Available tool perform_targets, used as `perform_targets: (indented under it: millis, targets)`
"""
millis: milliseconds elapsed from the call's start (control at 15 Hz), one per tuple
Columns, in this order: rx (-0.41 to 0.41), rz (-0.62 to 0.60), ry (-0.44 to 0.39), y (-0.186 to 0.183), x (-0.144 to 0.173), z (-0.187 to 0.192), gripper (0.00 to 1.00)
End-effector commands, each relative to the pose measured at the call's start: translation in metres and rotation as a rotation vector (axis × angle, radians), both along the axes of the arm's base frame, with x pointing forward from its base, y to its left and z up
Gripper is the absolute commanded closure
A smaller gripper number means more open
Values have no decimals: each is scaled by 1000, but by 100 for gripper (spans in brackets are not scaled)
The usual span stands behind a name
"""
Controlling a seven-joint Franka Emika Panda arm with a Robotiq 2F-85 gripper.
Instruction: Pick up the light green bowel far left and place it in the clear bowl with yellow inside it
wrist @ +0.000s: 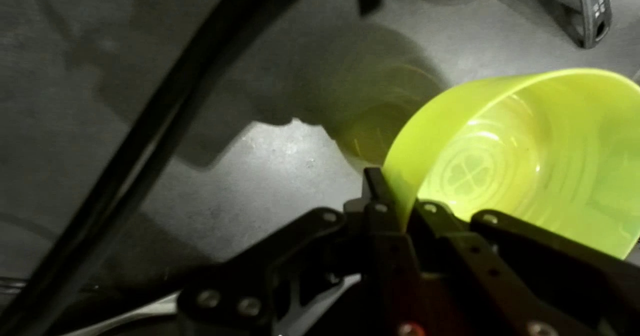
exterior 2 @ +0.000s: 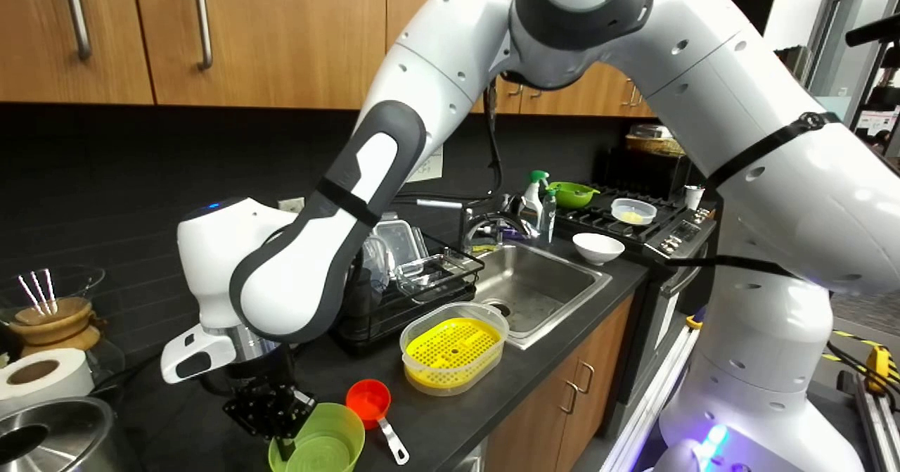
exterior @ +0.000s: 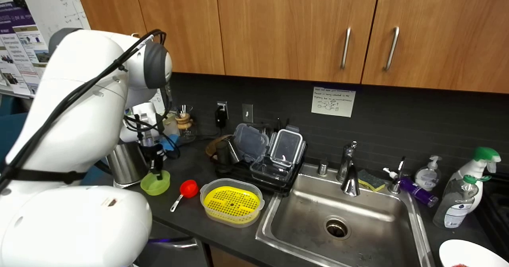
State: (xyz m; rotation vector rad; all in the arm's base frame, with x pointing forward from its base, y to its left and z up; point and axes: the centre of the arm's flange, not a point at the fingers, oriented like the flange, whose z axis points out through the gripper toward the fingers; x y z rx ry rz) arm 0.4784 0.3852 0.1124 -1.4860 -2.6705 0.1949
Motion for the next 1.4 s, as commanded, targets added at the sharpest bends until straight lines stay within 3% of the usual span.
perform_targets:
  millis: [0,800,1333]
  targets:
    - [14,-36,-7,-19,-13,20,99]
    - [52,-107,-60,-108,-63,44,99]
    - [21,-142,-81,-125,-87,80,99]
